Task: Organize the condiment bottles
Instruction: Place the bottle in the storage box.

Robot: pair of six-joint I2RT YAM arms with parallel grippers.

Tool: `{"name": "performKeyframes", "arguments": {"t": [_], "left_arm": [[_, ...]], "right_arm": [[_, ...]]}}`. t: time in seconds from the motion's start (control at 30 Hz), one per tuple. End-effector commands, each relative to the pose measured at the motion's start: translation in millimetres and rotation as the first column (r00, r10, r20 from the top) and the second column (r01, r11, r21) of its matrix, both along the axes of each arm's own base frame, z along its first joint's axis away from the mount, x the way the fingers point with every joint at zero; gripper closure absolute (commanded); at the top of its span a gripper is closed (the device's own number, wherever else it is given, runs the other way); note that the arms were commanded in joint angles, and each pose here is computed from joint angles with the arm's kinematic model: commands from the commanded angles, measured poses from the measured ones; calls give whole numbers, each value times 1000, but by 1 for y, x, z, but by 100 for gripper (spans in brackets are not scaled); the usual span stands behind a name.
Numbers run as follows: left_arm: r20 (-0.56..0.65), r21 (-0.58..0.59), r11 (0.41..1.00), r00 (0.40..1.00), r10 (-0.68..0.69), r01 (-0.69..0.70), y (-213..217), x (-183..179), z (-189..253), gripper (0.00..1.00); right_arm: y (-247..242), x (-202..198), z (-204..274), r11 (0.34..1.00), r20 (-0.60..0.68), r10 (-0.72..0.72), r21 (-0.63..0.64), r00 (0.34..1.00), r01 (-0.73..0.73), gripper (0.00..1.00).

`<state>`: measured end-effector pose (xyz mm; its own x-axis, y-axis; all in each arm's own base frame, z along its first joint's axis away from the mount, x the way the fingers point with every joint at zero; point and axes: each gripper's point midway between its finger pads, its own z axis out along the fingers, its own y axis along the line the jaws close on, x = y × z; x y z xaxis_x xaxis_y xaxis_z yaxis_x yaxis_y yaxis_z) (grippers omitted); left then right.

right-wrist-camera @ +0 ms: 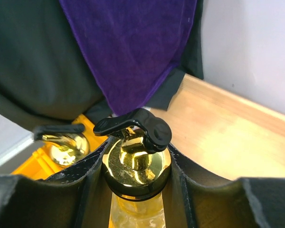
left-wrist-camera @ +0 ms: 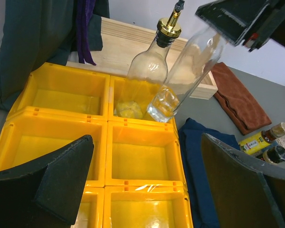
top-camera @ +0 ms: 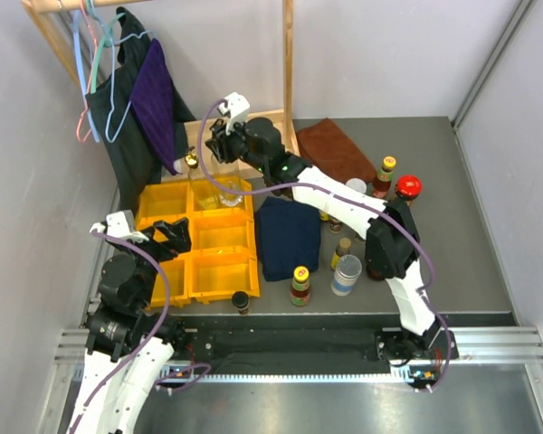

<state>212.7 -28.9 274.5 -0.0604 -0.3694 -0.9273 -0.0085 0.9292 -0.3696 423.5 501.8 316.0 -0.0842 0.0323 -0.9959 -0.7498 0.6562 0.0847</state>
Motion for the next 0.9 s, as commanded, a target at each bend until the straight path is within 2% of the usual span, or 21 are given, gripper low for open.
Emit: {"name": "performKeyframes", "arguments": {"t": [0.0, 0.4, 0.87], "left_arm": [[25, -2, 1000, 1000, -5, 5, -1, 1, 5, 1], [22, 0, 1000, 1000, -13, 13, -2, 1, 5, 1], [23, -4, 1000, 1000, -14, 14, -3, 1, 5, 1]], "right_arm": [[12, -5, 57, 988, 97, 17, 149, 995, -31, 100], [15, 0, 21, 995, 44, 5, 98, 999, -9, 100], [12, 4, -16, 999, -9, -19, 35, 1000, 19, 91]]}}
